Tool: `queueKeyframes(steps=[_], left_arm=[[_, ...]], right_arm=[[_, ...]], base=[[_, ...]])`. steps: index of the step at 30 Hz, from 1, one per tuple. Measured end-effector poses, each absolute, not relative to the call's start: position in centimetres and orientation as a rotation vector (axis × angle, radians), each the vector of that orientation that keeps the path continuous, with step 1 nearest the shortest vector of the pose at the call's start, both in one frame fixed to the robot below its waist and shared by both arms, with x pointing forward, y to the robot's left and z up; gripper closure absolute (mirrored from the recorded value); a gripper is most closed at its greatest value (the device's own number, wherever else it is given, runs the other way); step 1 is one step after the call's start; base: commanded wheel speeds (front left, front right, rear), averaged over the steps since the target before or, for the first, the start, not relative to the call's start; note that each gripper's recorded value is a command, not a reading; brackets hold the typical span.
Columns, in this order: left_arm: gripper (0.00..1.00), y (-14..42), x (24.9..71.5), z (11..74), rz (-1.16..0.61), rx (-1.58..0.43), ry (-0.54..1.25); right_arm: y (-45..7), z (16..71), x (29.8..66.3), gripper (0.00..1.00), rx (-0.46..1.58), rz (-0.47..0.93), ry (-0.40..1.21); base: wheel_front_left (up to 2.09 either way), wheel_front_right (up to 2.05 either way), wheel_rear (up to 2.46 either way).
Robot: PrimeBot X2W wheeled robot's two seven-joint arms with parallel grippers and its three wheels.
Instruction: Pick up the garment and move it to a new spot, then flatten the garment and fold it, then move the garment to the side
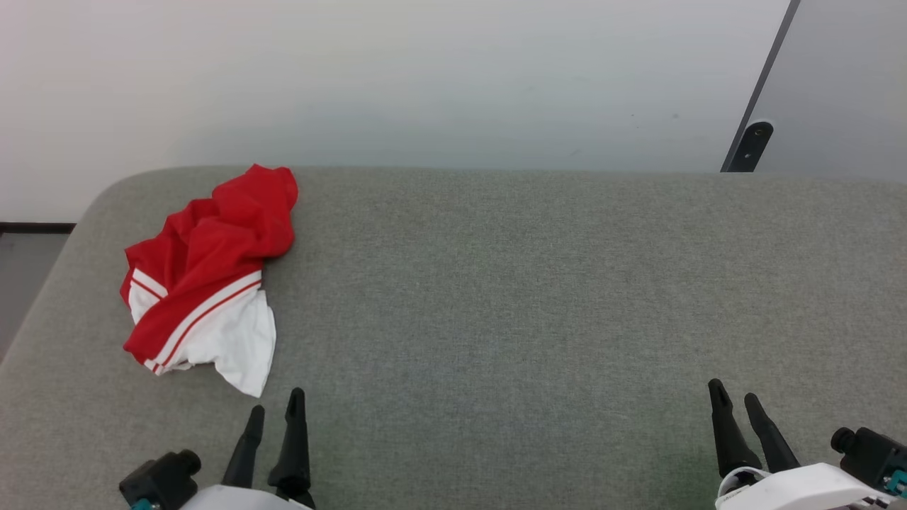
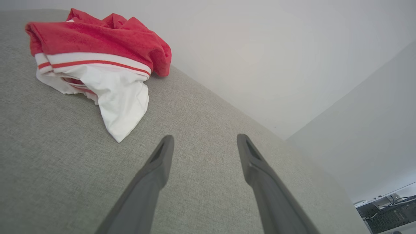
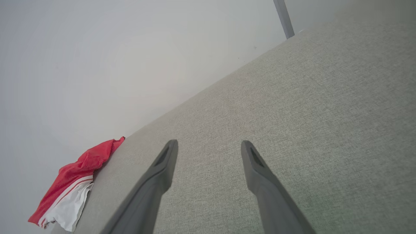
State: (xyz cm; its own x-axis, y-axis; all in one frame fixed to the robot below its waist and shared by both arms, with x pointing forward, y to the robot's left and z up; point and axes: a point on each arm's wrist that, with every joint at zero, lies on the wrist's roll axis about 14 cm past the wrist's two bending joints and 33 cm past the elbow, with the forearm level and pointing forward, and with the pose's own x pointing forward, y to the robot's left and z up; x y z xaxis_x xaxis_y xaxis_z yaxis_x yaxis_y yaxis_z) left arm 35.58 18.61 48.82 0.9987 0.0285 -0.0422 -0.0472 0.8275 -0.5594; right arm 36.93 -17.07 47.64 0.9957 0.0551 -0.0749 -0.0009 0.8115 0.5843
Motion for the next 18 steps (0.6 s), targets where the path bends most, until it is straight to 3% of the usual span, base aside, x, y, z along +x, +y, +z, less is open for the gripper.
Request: queueKeyframes(steps=[18], left_arm=[[0.00,18.18,35.20,49.41,0.014,-0.405,-0.001]], right_arm=[[-16.51,47.65,36.45,0.00,0.442,0.062,0.073]], base=[[0.00,0.00,0.00]])
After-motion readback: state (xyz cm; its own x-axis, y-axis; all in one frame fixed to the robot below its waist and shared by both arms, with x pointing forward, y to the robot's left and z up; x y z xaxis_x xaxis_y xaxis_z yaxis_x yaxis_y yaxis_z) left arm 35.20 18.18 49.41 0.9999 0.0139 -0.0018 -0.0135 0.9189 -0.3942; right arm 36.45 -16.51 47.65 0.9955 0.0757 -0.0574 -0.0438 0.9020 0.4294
